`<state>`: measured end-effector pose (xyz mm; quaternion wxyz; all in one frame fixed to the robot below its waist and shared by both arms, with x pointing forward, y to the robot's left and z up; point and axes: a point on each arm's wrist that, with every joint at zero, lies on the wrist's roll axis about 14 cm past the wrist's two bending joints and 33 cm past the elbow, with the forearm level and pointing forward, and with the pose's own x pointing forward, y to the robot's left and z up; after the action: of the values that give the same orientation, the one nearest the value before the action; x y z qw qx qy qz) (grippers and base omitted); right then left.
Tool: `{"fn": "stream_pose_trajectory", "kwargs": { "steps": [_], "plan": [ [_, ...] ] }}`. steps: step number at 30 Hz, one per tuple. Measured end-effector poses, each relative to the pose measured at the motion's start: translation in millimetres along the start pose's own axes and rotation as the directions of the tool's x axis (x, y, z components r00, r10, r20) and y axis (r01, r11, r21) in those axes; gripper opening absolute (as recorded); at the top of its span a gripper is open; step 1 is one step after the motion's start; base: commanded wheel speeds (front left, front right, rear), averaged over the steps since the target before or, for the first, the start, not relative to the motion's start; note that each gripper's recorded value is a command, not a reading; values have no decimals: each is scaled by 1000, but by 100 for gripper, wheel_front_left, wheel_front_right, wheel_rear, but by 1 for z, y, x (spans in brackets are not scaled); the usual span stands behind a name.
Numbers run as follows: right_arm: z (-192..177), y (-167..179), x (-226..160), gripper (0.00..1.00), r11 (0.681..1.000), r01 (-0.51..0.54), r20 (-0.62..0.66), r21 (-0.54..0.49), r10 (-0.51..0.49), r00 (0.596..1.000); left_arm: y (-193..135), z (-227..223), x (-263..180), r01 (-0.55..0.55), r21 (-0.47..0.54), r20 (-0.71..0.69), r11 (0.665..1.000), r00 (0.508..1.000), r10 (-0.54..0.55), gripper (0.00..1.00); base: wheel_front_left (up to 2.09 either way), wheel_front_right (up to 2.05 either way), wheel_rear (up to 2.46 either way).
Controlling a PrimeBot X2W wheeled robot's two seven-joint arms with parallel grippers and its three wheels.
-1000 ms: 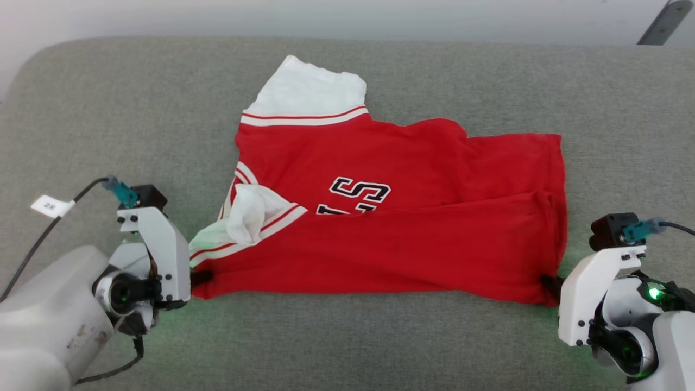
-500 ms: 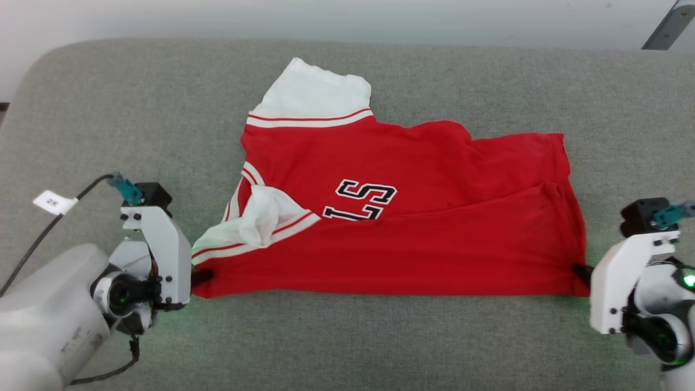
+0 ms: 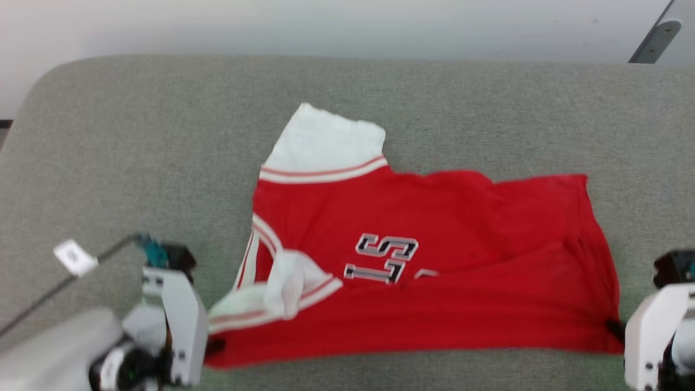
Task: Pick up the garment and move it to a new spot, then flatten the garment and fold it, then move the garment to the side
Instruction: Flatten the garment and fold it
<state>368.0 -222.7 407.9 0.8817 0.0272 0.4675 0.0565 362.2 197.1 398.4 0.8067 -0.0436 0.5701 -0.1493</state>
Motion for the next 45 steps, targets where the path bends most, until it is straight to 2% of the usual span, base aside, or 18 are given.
{"fn": "stream_pose_trajectory", "kwargs": {
  "steps": [4, 10, 12, 13, 14, 15, 16, 17, 24, 28, 33, 36, 40, 42, 45],
  "plan": [
    [-25, -1, -2, 0, 999, 1, -44, 47, 1, 999, -9, -28, 4, 15, -6, -53, 1000, 998, -15, 0, 0, 0, 0],
    [-39, 0, 1, 0, 996, -1, -54, 87, 5, 999, -14, -48, 12, 25, -38, -97, 999, 995, -29, 0, 0, 0, 0],
    [-41, 1, 2, 0, 996, -3, -58, 93, 8, 998, -12, -48, 14, 19, -45, -101, 999, 995, -24, 9, 0, 0, 0],
    [-41, 2, 3, 0, 996, -5, -63, 87, 10, 998, -11, -47, 15, 17, -49, -103, 999, 994, -22, 17, 0, 0, 0],
    [-41, 3, 3, 9, 996, -8, -63, 84, 13, 998, -10, -47, 16, 18, -46, -104, 999, 994, -22, 47, 0, 0, 0],
    [-38, 3, 3, 27, 996, -11, -50, 83, 15, 999, -9, -46, 17, 15, -39, -102, 999, 995, -19, 100, 0, 0, 0],
    [-36, 4, 3, 66, 997, -12, -41, 70, 15, 999, -9, -44, 17, 17, -36, -100, 999, 995, -20, 100, 0, 0, 0],
    [-35, 3, 3, 100, 998, -11, -41, 62, 14, 999, -10, -41, 17, 21, -32, -97, 999, 995, -24, 100, 0, 0, 0],
    [-15, 0, -8, 100, 999, -19, 30, 50, 17, 999, -2, -3, -3, -21, 50, -52, 999, 998, 24, 100, 0, 0, 0],
    [2, -1, -17, 100, 998, -20, 98, 54, 15, 995, -14, 33, -20, -12, 104, 2, 994, 1000, 12, 100, 0, 0, 0],
    [41, -3, -33, 100, 998, -10, 282, 59, -7, 959, -23, 97, -38, -44, 181, 161, 982, 987, 15, 100, 0, 0, 0],
    [71, -4, -46, 100, 999, 7, 435, 49, -28, 900, -35, 134, -39, -60, 247, 266, 967, 964, -8, 100, 0, 0, 0],
    [102, 0, -62, 100, 999, 22, 617, 42, -43, 786, -48, 177, -34, -69, 307, 364, 949, 930, -50, 100, 0, 0, 0],
    [112, 1, -68, 100, 999, 30, 685, 42, -50, 727, -52, 194, -29, -73, 330, 392, 941, 918, -66, 100, 0, 0, 0],
    [117, 0, -70, 100, 998, 51, 741, 41, -65, 669, -60, 218, -21, -76, 373, 427, 925, 899, -98, 100, 0, 0, 0]
  ]
}}
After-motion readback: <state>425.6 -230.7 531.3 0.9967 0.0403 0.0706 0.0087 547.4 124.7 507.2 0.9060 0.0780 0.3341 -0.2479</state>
